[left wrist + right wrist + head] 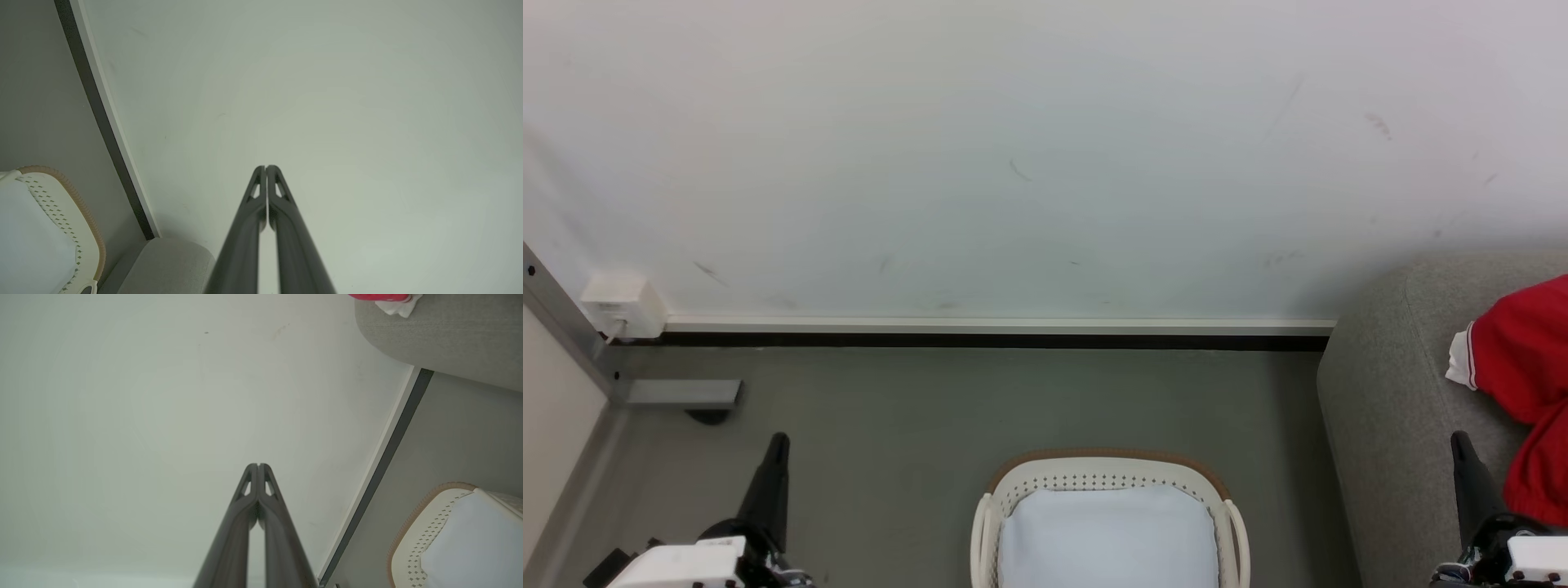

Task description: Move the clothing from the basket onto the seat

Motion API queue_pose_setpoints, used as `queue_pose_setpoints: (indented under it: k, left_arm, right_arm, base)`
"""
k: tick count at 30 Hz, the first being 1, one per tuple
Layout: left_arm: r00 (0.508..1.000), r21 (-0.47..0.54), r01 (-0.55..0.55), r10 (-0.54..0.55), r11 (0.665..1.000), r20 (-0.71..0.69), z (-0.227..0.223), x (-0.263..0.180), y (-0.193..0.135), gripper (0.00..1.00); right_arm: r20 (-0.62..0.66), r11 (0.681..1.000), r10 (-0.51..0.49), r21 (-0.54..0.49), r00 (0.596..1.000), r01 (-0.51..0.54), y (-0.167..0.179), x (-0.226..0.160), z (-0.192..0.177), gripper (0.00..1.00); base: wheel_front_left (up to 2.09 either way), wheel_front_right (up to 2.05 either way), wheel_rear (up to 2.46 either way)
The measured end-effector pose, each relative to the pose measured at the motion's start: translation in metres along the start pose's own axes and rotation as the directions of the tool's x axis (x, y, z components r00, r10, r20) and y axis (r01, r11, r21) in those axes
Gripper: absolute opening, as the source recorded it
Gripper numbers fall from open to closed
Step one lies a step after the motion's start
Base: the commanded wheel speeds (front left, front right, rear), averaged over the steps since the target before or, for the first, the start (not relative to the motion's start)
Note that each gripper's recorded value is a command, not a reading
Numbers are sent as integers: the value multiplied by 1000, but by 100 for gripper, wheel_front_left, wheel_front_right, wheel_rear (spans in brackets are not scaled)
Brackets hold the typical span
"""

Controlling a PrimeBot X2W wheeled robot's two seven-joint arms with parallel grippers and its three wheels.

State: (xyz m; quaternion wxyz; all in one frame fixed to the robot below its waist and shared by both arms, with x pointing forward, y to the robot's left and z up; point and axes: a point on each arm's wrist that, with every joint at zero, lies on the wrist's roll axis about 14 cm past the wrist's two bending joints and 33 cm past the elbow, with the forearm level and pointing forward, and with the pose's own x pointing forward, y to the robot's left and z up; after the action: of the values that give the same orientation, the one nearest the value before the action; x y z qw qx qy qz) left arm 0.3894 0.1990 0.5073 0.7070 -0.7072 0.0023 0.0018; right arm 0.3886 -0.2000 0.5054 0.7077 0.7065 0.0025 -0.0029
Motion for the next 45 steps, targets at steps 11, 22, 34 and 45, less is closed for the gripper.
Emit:
queue_pose_setpoints:
  k: [11,22,34,45]
  left_arm:
    - [1000,0,0,0,1000,0,0,0,0,0]
    - [1000,0,0,0,1000,0,0,0,0,0]
    - [1000,0,0,0,1000,0,0,0,0,0]
    - [1000,0,0,0,1000,0,0,0,0,0]
  right_arm:
    - [0,1000,3,2,1000,-3,1,1,0,0]
    - [0,1000,3,3,1000,-3,1,1,0,0]
    - [0,1000,3,4,1000,-3,1,1,0,0]
    - [-1,1000,4,5,1000,-4,1,1,-1,0]
  base:
    - [0,0,0]
    - [0,0,0]
    - [0,0,0]
    - [0,0,0]
